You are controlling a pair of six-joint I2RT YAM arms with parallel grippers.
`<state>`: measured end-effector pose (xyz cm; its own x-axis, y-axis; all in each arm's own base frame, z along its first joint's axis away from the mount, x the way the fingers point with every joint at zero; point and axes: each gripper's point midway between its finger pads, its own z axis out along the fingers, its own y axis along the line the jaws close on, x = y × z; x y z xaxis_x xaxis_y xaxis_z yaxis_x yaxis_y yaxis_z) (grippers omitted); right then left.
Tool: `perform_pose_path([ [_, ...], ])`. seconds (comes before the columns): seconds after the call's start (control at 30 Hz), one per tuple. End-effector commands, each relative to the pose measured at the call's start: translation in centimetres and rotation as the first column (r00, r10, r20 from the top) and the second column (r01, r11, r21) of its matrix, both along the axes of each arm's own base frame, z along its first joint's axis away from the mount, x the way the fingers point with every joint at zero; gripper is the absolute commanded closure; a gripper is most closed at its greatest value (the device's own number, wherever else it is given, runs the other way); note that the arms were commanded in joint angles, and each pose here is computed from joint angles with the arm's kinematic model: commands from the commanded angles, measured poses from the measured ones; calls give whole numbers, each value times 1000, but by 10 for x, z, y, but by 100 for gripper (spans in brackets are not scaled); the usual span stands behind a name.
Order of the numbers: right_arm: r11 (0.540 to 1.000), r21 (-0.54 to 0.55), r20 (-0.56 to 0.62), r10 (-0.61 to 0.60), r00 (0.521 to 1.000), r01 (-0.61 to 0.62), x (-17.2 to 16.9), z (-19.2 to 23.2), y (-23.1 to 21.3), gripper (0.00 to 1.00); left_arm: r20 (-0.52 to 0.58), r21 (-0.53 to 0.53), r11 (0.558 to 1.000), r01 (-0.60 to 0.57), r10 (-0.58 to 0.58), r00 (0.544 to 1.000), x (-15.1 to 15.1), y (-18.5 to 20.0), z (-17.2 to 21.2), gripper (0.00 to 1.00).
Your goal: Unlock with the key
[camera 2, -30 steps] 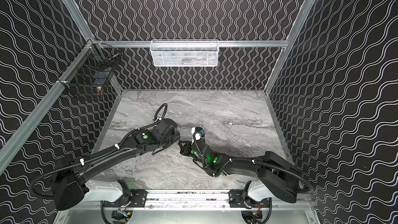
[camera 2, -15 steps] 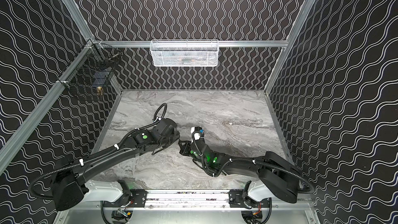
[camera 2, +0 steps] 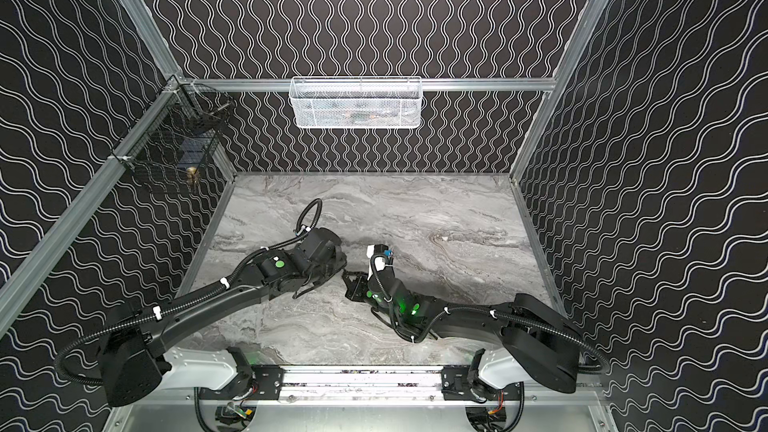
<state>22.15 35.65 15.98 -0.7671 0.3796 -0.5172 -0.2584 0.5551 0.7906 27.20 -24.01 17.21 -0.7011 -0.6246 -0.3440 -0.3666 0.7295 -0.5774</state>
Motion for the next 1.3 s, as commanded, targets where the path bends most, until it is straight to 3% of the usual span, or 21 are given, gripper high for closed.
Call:
perform_pose_path([
  [0.0, 1000, 19, 5, -24, 1000, 23, 4, 6, 2, 100, 15, -12, 1000, -26, 26, 1000, 3, 3, 5, 100],
  [0.4, 998, 22, 9, -52, 999, 52, 9, 9, -2, 100, 12, -18, 1000, -11, 11, 1000, 3, -1, 4, 100],
  [0.77, 994, 103, -51, -37, 998, 42, 16, 16, 0, 100, 26, 3, 1000, 12, -12, 1000, 2, -3, 7, 100],
  [1.27, 995, 78, -39, -57, 998, 60, 22, 39, -4, 100, 32, 55, 998, 22, -24, 999, -2, -2, 4, 100],
])
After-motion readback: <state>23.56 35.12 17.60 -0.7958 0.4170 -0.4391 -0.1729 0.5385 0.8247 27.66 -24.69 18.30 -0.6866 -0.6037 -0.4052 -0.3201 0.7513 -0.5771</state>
